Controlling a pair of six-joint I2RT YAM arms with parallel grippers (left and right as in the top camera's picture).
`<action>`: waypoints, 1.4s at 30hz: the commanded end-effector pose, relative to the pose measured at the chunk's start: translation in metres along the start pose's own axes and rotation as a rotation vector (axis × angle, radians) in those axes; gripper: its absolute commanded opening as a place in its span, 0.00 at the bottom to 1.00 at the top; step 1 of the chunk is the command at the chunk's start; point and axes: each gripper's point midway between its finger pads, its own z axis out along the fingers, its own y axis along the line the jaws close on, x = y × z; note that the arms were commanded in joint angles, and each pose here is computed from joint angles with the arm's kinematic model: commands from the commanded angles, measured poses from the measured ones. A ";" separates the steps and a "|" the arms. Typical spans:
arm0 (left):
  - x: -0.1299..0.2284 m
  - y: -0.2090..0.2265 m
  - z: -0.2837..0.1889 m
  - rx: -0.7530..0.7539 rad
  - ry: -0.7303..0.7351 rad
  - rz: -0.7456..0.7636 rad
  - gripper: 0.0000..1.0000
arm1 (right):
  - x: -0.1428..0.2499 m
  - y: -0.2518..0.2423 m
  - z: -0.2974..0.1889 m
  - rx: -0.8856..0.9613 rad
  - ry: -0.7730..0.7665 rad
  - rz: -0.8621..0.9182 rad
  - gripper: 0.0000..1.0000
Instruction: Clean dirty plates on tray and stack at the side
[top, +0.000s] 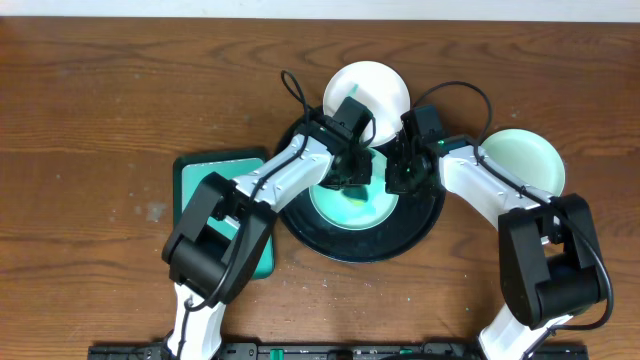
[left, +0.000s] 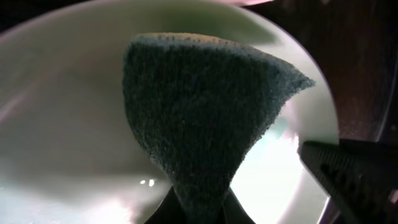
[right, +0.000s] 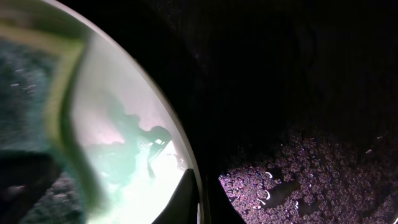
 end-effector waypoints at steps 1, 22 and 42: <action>0.013 -0.005 0.017 0.040 0.072 -0.065 0.07 | -0.002 -0.024 0.001 0.107 -0.017 0.015 0.01; 0.003 0.004 -0.042 -0.124 -0.033 0.084 0.48 | -0.001 -0.024 0.001 0.108 -0.014 0.016 0.01; 0.003 0.089 -0.045 -0.384 0.007 -0.076 0.07 | 0.000 -0.025 0.000 0.111 -0.008 0.016 0.01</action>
